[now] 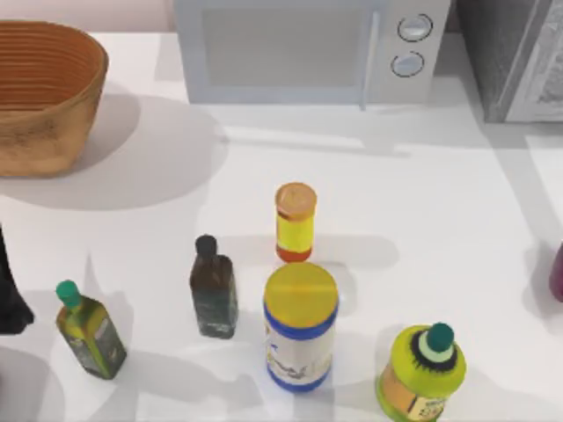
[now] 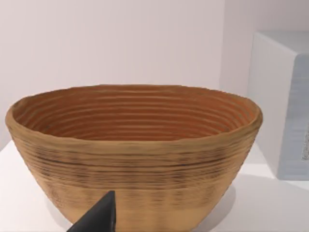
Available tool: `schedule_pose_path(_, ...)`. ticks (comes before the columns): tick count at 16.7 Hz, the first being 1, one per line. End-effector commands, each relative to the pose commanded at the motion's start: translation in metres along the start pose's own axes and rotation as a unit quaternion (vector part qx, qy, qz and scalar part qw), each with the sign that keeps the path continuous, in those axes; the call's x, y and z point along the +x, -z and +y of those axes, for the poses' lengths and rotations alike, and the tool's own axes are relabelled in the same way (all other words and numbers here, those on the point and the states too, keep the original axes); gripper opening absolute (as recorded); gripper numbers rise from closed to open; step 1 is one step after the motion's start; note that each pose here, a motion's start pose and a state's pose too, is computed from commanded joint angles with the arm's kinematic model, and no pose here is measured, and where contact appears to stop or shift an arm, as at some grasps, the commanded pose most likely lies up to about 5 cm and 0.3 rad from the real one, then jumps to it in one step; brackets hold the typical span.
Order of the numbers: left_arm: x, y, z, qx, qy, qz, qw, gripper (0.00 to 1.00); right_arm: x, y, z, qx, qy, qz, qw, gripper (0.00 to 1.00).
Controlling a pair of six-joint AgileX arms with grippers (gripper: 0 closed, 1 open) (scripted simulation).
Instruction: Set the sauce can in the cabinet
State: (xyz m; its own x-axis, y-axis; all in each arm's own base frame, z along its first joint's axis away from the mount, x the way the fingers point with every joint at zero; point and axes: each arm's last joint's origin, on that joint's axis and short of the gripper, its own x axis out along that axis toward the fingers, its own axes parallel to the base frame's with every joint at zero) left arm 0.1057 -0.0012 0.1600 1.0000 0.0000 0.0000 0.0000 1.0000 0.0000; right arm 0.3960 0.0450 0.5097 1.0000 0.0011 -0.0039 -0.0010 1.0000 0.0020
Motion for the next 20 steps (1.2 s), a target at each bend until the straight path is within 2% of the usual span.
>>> schedule_pose_path(1, 0.0, 0.0, 0.0, 0.0, 0.0, 0.0, 1.0, 1.0, 0.0, 0.0, 0.0, 0.0, 0.0, 0.0, 1.0, 0.0)
schedule_pose_path(14, 0.0, 0.0, 0.0, 0.0, 0.0, 0.0, 1.0, 1.0, 0.0, 0.0, 0.0, 0.0, 0.0, 0.0, 1.0, 0.98)
schedule_pose_path(20, 0.0, 0.0, 0.0, 0.0, 0.0, 0.0, 1.0, 1.0, 0.0, 0.0, 0.0, 0.0, 0.0, 0.0, 1.0, 1.0)
